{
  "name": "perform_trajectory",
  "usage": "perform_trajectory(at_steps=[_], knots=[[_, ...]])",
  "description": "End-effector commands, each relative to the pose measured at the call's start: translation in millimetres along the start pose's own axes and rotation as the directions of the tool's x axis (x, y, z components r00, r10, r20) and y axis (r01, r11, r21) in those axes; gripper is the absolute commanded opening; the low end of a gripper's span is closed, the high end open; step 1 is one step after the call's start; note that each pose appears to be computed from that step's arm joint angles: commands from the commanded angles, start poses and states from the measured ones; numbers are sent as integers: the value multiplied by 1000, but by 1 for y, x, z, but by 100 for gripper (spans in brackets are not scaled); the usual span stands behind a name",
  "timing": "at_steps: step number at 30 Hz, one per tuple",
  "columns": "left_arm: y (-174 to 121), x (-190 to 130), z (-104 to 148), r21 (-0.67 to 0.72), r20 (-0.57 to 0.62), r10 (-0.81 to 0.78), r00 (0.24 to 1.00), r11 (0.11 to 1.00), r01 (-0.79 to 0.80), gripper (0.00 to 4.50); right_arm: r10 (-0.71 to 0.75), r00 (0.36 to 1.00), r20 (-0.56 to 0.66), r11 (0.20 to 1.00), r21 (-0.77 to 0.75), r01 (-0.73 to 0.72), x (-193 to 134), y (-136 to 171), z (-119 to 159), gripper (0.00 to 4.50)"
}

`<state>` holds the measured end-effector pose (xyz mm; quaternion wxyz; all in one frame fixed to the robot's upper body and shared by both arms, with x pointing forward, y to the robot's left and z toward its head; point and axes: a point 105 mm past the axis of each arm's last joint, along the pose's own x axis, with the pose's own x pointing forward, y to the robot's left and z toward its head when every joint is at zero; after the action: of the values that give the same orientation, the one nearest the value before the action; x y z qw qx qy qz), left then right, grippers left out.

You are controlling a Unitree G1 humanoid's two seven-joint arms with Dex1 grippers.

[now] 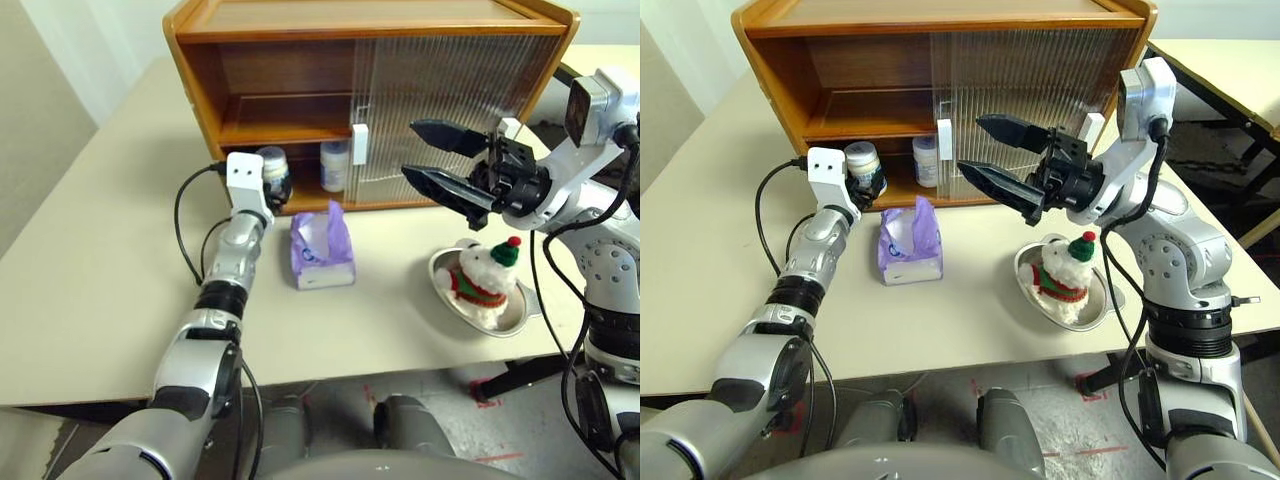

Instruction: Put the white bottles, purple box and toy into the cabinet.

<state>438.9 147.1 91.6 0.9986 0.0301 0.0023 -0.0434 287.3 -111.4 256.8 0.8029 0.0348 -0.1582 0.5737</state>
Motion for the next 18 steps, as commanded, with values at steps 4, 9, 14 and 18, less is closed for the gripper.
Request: perform_trajectory(at_steps=[4,9,14,18], knots=[[-3,7,-5,-22,-34,72,997,997,-73,309,6,1000,5,1000,-26,-6,1,2,4,450],[-8,12,-5,-38,-56,79,995,996,-81,309,4,1000,4,1000,-30,-4,0,2,5,450],[-8,14,-8,-44,-90,102,991,993,-106,309,0,1000,2,999,-34,0,0,2,6,450],[-11,15,-9,-27,-98,100,990,994,-103,325,-3,1000,1,999,-38,3,-1,1,7,450]])
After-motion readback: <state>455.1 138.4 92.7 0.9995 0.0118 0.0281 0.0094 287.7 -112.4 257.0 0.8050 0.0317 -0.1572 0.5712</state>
